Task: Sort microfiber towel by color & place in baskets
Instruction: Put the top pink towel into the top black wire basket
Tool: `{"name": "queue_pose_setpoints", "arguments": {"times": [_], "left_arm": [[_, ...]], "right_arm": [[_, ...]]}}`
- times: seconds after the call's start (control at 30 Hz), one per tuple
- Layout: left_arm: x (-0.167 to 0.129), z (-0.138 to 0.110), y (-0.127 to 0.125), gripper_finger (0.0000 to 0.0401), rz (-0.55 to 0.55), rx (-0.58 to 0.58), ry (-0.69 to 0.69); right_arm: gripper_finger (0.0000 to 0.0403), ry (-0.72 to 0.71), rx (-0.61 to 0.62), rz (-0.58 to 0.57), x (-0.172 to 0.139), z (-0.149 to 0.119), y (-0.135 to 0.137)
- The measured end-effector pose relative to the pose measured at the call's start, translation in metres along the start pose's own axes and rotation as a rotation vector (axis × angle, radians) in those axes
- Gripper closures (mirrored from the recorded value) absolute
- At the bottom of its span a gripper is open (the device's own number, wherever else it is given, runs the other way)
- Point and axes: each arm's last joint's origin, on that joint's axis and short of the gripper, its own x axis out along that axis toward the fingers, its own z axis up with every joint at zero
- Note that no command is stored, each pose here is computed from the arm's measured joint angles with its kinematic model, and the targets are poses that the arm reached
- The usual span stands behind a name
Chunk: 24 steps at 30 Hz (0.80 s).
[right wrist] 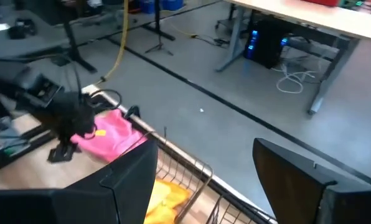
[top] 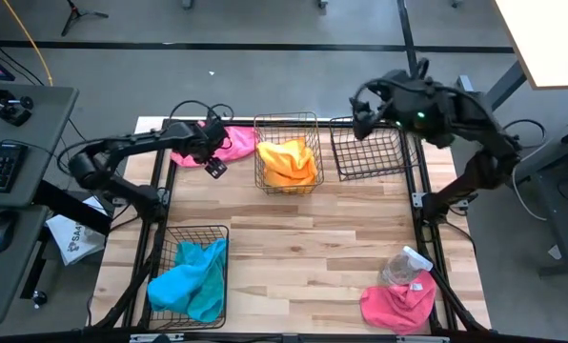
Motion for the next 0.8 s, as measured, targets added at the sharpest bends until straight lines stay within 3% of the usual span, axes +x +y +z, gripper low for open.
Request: {"name": "queue_pose_setpoints", "arguments": {"times": [0.2,0.37,0.57,0.8], "left_arm": [[0.02,0.007,-0.001,0.0162,0.049,0.08,0.035],[0.032,0.01,-0.003,0.0162,0.01,0.111,0.072],[0.033,0.009,-0.001,0.0162,0.128,0.095,0.087],[0.032,0.01,-0.001,0.0178,0.129,0.119,0.069]], "right_arm": [[0.0144,0.074,0.013,-0.027,0.033,-0.001,0.005],[0.0144,0.111,0.006,-0.045,0.052,-0.003,0.009],[0.0144,0.122,-0.064,-0.035,0.055,-0.004,0.012],[0.0144,0.115,-0.114,-0.033,0.052,-0.002,0.008]]}}
